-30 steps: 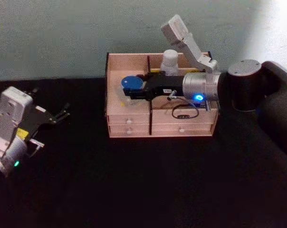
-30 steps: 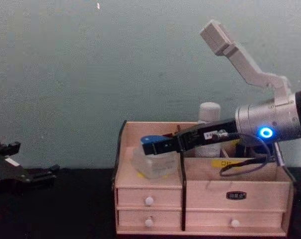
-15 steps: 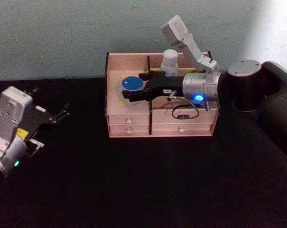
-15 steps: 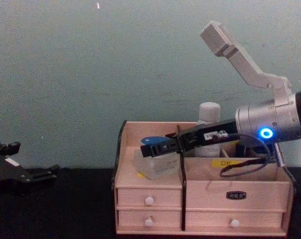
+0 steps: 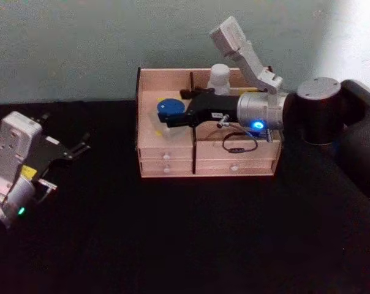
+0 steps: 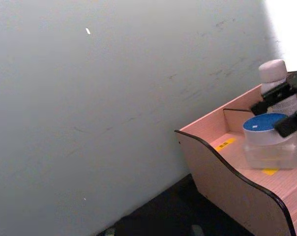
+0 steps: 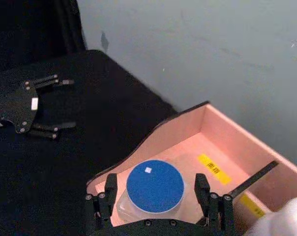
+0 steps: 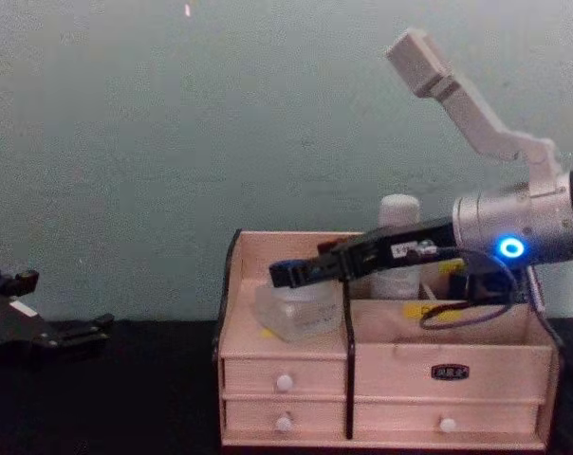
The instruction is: Pick up the facial cleanser and watermelon frost from the table and place them into the tiered storage box.
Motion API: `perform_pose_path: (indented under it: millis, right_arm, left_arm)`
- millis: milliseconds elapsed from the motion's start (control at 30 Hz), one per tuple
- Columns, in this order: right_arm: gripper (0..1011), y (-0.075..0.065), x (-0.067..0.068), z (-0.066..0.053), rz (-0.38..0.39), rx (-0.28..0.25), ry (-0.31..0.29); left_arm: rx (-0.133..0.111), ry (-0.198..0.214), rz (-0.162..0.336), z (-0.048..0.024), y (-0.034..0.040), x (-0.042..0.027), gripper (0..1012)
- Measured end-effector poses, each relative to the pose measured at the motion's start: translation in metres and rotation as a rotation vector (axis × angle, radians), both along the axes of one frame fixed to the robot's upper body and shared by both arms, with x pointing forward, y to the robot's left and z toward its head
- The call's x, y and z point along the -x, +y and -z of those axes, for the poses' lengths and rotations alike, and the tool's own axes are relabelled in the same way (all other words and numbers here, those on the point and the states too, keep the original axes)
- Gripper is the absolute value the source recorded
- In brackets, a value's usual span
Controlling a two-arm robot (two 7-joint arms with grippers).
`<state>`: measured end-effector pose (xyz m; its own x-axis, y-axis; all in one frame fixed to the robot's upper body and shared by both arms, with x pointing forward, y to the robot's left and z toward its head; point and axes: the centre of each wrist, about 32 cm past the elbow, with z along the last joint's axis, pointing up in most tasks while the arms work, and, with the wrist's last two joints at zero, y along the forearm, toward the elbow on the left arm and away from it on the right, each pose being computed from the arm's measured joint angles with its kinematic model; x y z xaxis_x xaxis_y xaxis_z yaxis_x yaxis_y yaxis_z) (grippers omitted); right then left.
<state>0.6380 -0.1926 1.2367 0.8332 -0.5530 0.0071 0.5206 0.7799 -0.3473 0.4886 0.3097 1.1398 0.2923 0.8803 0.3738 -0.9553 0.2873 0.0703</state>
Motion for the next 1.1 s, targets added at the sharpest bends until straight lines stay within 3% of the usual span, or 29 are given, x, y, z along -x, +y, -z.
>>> perform_pose_path:
  millis: [233,433,600,767,967,1100]
  right_arm:
    - [1002,-0.005,0.014,-0.010,0.011,-0.023,-0.071]
    - [1002,-0.015,0.030,-0.019,-0.018,-0.044,-0.096]
    - [1002,-0.033,0.053,-0.023,-0.040,-0.060,-0.088]
    - [1002,-0.057,0.077,-0.018,-0.027,-0.053,-0.045]
    - [1002,-0.083,0.103,-0.010,0.051,-0.022,-0.012]
    - [1002,-0.107,0.125,-0.007,0.183,-0.003,-0.018]
  left_arm:
    - [0.000,0.000,0.000,0.0000,0.0000,0.0000,1001]
    - [0.000,0.000,0.000,0.0000,0.0000,0.0000,1001]
    - [0.000,0.000,0.000,0.0000,0.0000,0.0000,1001]
    - [0.000,0.000,0.000,0.0000,0.0000,0.0000,1001]
    - [0.000,0.000,0.000,0.0000,0.0000,0.0000,1001]
    - [0.000,0.000,0.000,0.0000,0.0000,0.0000,1001]
